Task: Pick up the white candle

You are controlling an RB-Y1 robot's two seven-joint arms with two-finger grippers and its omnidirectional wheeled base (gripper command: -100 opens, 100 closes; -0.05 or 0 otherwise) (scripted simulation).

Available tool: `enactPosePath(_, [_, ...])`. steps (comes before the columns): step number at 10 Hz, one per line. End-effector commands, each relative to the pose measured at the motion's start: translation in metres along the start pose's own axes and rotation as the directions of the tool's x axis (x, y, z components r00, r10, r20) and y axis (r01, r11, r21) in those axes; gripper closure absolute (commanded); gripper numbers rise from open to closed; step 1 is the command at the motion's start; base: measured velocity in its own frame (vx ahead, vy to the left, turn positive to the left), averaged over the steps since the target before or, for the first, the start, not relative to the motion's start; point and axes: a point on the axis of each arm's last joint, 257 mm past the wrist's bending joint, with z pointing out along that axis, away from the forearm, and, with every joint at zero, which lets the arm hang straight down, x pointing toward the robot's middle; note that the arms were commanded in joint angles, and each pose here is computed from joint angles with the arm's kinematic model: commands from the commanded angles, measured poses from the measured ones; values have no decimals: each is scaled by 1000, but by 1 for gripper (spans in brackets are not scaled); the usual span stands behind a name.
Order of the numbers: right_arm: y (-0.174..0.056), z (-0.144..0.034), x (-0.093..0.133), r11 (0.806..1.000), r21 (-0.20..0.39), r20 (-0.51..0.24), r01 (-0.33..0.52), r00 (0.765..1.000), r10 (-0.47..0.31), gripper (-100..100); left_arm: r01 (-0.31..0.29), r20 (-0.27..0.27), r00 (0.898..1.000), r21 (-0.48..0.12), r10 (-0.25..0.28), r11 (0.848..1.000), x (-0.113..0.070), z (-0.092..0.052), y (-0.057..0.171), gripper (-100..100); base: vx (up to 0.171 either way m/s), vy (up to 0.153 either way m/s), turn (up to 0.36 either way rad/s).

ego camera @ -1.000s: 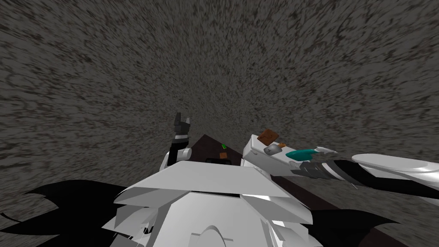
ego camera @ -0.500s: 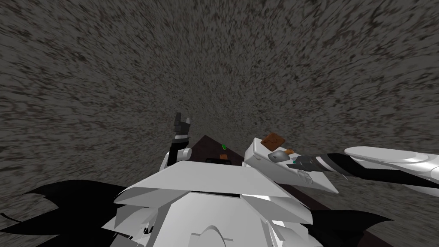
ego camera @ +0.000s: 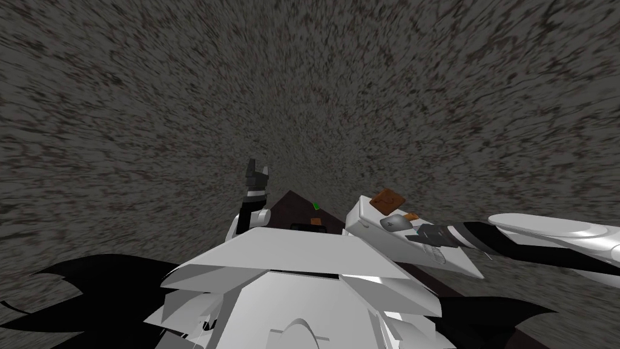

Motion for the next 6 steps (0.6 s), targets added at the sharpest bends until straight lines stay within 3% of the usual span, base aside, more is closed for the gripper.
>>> enactPosePath(1, [-1, 1, 1, 1000, 0, 0, -1, 1000, 1, -100, 0, 0, 1000, 0, 0, 1000, 0, 0, 0, 0, 0, 0, 0])
enactPosePath(3, [1, 6, 6, 1000, -1, 0, -6, 1000, 6, -100, 0, 0, 1000, 0, 0, 1000, 0, 0, 0, 0, 4, -1, 20])
enactPosePath(4, [1, 6, 6, 1000, 0, 0, -6, 1000, 6, 100, 0, 0, 1000, 0, 0, 1000, 0, 0, 0, 0, 0, 0, 0])
enactPosePath(6, [1, 6, 6, 1000, 0, 0, -6, 1000, 6, 100, 0, 0, 1000, 0, 0, 1000, 0, 0, 0, 0, 0, 0, 0])
